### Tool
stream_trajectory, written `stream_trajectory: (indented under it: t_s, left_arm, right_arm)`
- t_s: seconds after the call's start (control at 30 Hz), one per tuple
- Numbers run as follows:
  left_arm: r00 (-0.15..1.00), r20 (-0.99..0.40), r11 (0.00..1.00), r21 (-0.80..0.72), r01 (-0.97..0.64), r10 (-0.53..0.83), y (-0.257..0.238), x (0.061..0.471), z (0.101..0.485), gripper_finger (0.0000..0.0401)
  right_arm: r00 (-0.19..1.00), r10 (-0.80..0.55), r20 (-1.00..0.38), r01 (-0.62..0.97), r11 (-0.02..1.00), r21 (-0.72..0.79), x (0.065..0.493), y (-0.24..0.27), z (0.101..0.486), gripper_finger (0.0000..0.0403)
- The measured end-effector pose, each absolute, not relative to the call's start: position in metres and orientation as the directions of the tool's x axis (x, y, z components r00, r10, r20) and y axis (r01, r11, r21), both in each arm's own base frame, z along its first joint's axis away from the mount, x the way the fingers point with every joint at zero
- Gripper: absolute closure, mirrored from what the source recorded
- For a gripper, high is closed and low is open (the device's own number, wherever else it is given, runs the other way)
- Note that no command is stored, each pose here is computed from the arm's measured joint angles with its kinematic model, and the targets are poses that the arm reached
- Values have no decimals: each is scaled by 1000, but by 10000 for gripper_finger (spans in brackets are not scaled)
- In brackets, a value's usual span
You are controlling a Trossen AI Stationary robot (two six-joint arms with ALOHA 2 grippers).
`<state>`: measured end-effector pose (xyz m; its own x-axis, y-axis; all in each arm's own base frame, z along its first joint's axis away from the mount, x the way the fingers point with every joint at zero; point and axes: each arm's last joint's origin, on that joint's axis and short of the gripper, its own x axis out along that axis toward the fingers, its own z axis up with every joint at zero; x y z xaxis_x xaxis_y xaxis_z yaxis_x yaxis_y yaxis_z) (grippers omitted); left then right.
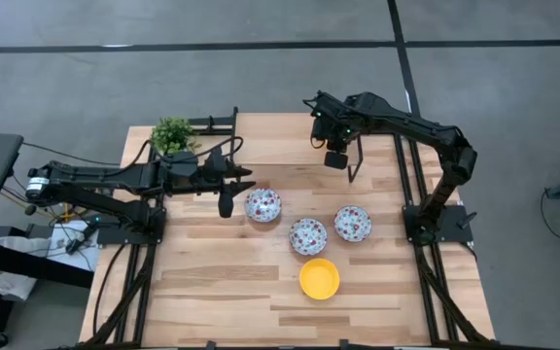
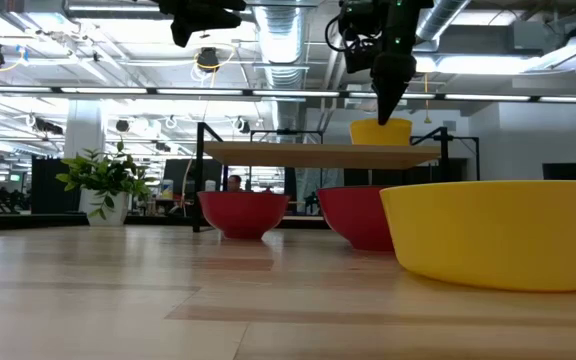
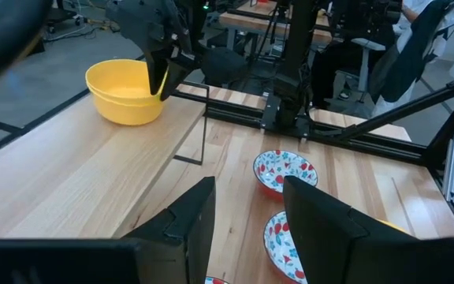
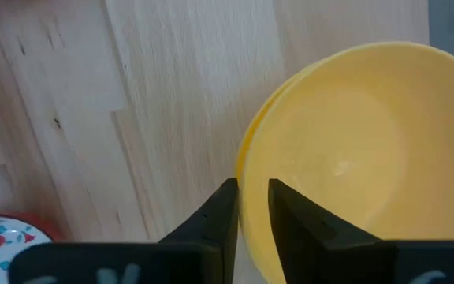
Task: Pick & Place Mini bowls
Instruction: Stack the top yellow bowl on top of the yellow bowl on the shelf
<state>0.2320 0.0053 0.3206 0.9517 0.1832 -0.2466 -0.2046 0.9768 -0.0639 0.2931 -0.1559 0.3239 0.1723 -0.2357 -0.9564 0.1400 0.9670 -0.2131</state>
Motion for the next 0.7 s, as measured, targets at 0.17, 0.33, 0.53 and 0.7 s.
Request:
stream_trajectory:
  t_s: [0.17,0.33,0.53,0.7]
  left_arm:
    - [952,-247,977,-64,-205,183,5,232,321,251]
    - [952,-247,977,-64,-204,183,5,232,321,251]
    - [952,-247,977,-64,-204,183,5,232,321,251]
    - [952,-247,977,-64,-204,183,5,232,321,251]
  right_arm:
    - [172,-236,-956,139,967,-213,293,-156,324,335]
    - [163,-240,-957,138,966,-219,292,-156,324,335]
    - [144,-292,-945,148,951,-272,288,-156,329,335]
    - [158,-318,-935,157,943,-294,282,-153,337,335]
